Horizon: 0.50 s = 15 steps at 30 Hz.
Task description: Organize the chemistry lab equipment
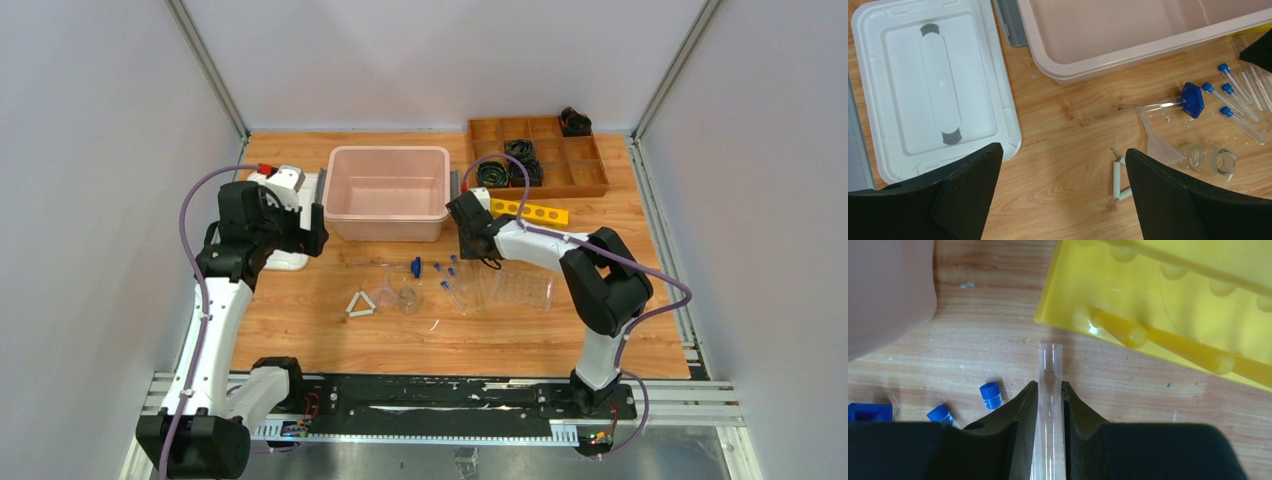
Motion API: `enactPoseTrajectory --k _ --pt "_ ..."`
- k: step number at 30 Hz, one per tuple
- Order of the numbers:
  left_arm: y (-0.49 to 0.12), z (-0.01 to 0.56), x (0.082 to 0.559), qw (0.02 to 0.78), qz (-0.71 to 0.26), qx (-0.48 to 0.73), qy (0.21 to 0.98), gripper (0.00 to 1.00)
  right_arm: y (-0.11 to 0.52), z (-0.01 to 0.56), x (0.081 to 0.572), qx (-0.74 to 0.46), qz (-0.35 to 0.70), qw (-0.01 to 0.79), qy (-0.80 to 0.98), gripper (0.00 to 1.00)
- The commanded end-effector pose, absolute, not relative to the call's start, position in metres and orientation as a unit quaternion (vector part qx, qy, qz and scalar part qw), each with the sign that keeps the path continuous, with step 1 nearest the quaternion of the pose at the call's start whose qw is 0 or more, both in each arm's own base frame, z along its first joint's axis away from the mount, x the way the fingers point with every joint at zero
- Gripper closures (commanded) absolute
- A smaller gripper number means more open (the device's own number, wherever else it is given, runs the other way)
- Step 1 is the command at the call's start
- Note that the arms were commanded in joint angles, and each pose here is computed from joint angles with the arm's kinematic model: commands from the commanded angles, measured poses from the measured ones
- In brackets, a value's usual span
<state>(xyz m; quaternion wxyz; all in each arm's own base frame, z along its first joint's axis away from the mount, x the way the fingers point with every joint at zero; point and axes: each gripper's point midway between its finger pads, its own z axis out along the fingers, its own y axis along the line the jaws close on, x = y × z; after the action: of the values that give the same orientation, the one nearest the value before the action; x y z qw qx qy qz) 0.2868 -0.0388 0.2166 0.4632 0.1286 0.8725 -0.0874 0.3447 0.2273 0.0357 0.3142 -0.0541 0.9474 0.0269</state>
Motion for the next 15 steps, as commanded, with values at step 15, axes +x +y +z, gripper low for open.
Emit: enactPoseTrajectory --k 15 --pt "-0.0477 0.2476 0.2813 0.493 -0.103 0.155 0.850 0.00 0.2288 0.0202 0.3330 -0.032 -0.013 0.280 0.959 0.69"
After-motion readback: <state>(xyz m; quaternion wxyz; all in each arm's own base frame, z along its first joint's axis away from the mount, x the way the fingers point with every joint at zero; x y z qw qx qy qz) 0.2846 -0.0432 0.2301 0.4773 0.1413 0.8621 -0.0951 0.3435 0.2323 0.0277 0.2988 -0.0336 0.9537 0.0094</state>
